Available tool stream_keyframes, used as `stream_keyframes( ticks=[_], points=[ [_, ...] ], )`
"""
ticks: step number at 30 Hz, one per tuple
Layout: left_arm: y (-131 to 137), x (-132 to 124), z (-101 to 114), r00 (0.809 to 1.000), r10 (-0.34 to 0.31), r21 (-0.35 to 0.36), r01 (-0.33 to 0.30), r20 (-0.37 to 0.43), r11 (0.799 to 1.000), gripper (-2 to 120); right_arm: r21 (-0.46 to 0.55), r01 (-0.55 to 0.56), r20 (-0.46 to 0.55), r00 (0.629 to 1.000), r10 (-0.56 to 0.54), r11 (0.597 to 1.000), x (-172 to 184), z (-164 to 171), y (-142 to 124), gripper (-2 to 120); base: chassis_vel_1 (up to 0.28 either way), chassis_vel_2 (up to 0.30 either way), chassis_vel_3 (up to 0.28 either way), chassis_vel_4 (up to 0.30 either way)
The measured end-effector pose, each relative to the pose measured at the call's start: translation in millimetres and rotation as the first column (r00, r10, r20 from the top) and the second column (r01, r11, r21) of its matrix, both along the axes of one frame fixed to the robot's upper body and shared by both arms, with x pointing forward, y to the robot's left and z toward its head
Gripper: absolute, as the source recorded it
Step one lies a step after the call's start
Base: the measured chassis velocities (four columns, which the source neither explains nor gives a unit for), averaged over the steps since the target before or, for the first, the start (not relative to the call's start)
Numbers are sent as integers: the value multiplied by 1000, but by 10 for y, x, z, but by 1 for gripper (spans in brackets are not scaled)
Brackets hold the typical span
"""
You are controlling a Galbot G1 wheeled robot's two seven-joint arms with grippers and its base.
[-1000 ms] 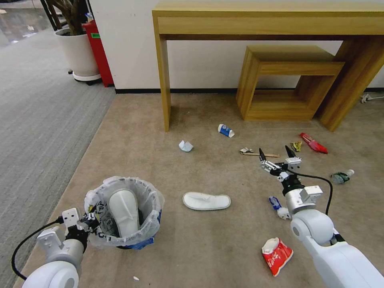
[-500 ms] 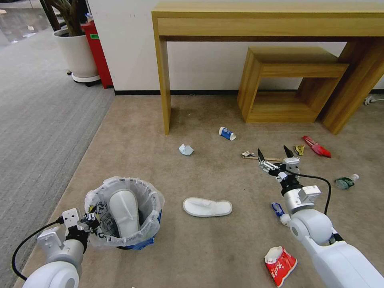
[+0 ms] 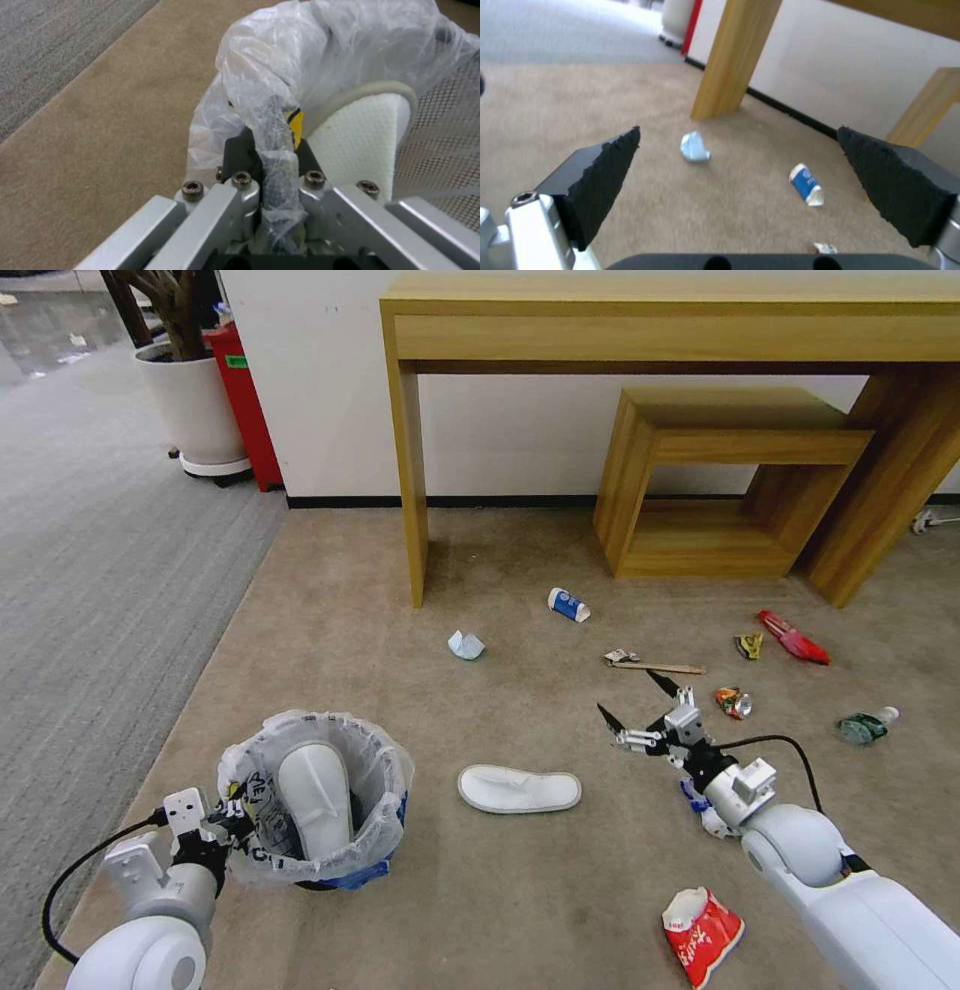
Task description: Pick up the trash bin and place the garbage on the floor into it.
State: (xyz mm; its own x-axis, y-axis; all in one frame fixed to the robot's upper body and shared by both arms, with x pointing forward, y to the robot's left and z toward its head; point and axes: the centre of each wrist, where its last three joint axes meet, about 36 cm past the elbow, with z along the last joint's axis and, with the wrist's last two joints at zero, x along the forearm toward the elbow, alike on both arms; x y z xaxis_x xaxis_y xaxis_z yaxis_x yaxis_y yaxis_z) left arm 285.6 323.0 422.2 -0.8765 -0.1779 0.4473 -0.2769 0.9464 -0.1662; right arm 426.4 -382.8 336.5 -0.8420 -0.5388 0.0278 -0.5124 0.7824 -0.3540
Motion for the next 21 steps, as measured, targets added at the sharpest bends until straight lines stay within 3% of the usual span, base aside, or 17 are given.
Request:
stream_keyframes(
  ticks=[8,11,14,21],
  points=[
    [9,22,-32,1000,5,-4,-5,-1,1000,3,-98,-87,-52,995,82,991,97,-368,-106,100,0,0,0,0],
    [11,24,-46,1000,6,-7,-6,0,1000,3,-118,-111,-79,992,102,987,125,-531,-60,100,0,0,0,0],
    [17,27,-58,1000,12,-11,-12,0,1000,3,-163,-163,-158,978,138,973,193,-925,-20,100,0,0,0,0],
    [10,29,-75,1000,20,-21,-20,1,1000,3,-206,-230,-231,956,181,951,321,-1311,99,100,0,0,0,0]
  ],
)
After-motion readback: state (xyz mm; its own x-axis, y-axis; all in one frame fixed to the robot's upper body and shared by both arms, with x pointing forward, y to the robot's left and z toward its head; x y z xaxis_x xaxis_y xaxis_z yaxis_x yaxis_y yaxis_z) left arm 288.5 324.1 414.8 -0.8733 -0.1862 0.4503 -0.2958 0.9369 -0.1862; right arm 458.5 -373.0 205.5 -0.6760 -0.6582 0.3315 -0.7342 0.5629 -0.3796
